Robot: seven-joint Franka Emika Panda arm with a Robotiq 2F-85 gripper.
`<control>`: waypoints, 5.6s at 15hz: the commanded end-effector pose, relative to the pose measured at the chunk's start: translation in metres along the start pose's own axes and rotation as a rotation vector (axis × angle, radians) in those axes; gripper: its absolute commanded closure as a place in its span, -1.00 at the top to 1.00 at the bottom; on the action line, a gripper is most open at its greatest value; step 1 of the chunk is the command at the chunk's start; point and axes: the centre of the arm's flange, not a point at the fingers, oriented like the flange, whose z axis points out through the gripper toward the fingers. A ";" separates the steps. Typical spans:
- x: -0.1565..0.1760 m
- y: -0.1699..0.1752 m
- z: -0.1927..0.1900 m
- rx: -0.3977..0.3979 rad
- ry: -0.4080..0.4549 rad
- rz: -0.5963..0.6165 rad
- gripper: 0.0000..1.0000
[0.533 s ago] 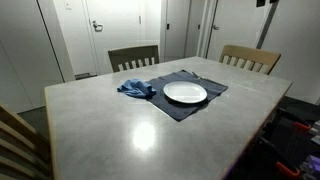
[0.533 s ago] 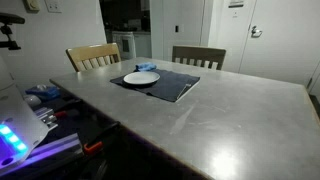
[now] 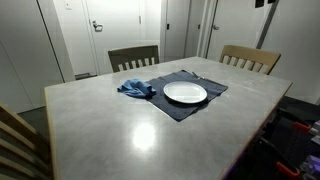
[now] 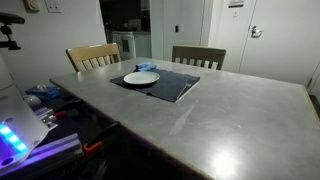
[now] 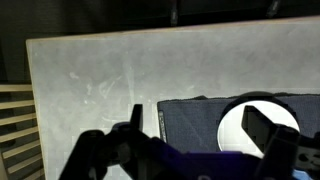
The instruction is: Wipe the white plate with the blue towel
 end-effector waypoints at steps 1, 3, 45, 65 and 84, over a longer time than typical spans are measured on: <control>0.027 -0.007 -0.012 -0.049 -0.004 -0.075 1.00; 0.041 -0.014 -0.021 -0.071 0.008 -0.120 1.00; 0.237 -0.153 0.006 0.107 0.217 -0.331 1.00; 0.325 -0.302 0.096 0.133 0.128 -0.457 1.00; 0.338 -0.331 0.176 0.180 0.027 -0.437 1.00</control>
